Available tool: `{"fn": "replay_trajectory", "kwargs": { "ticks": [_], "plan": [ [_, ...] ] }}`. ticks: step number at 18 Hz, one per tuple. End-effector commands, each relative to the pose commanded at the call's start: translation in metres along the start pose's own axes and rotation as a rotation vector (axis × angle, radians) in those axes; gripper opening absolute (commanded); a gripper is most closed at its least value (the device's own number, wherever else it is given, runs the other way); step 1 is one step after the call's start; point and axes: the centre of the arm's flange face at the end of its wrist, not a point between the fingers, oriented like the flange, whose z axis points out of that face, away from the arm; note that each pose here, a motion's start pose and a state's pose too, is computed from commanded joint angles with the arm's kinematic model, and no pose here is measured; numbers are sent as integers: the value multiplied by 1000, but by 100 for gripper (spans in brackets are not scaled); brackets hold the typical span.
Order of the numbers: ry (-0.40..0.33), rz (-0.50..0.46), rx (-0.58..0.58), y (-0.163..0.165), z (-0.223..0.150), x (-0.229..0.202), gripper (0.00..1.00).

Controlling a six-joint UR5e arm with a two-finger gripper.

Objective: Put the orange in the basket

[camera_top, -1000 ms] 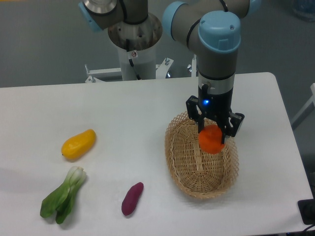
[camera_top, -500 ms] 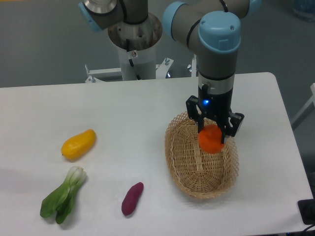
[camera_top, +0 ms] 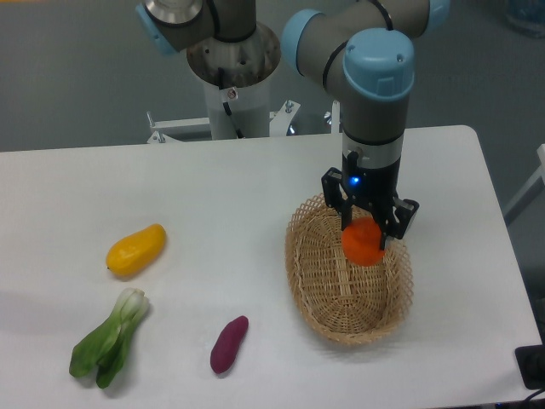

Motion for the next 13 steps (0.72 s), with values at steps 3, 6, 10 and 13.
{"fn": "replay_trajectory", "kwargs": {
  "ticks": [3, 6, 10, 13],
  "plan": [
    [-10, -12, 4, 4, 31, 4, 59],
    [2, -97, 4, 4, 72, 10, 59],
    [62, -105, -20, 9, 109, 20, 59],
    [90, -107, -33, 13, 126, 29, 60]
  ]
}}
